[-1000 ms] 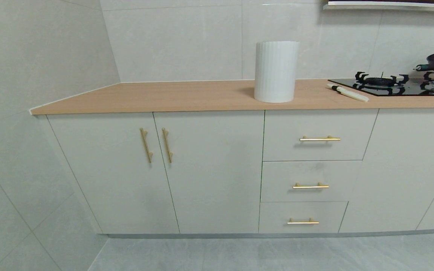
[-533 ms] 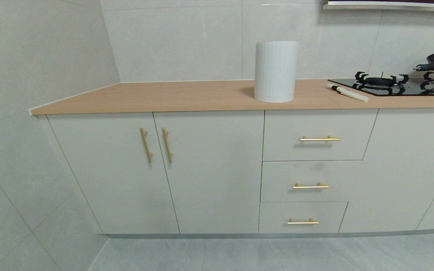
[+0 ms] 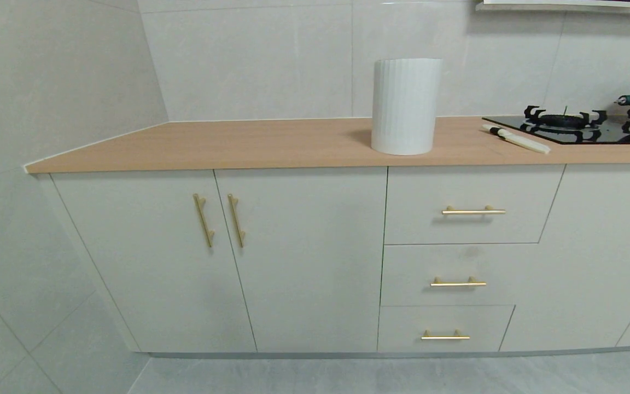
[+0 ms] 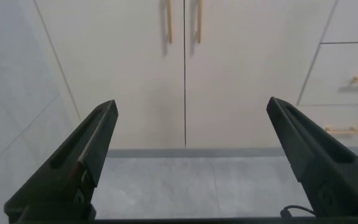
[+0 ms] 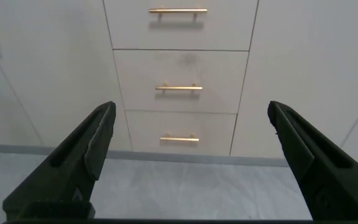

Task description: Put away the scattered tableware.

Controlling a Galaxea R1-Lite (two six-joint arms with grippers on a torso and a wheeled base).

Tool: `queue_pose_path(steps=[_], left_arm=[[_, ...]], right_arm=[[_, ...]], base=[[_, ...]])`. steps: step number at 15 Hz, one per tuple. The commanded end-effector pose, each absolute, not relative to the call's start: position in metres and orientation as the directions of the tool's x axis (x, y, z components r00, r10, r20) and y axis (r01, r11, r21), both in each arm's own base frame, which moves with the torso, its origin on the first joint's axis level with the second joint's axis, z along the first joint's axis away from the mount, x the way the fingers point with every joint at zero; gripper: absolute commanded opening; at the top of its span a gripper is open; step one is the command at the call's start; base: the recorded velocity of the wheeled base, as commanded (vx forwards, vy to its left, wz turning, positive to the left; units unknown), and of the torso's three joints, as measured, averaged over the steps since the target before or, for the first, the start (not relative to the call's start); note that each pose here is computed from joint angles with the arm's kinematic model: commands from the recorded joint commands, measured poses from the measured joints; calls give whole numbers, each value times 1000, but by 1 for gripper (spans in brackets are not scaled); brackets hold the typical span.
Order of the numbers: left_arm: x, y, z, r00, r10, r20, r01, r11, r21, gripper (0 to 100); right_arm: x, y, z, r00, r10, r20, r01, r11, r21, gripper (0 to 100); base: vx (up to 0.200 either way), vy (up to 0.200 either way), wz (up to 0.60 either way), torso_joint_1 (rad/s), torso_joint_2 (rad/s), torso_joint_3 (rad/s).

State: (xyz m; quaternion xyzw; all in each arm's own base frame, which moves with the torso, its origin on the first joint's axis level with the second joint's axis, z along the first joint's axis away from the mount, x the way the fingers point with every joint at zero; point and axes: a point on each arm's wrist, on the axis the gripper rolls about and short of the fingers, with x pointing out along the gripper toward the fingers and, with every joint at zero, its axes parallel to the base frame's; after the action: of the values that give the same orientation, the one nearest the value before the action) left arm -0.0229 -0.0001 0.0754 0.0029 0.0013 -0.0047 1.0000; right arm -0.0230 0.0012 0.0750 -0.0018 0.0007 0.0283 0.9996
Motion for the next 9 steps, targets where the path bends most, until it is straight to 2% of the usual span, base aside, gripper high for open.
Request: queue_pose_path(steps=[1, 9], left_arm=[[-23, 0, 76, 1000, -9, -2, 9, 1000, 6, 100], [-23, 0, 76, 1000, -9, -2, 9, 1000, 5, 100]], right_arm=[[-23, 1, 75, 998, 57, -5, -57, 998, -4, 100], [-23, 1, 75, 998, 55, -5, -55, 998, 3, 100]], base=[[200, 0, 0, 2, 2, -2], [200, 0, 0, 2, 2, 2]])
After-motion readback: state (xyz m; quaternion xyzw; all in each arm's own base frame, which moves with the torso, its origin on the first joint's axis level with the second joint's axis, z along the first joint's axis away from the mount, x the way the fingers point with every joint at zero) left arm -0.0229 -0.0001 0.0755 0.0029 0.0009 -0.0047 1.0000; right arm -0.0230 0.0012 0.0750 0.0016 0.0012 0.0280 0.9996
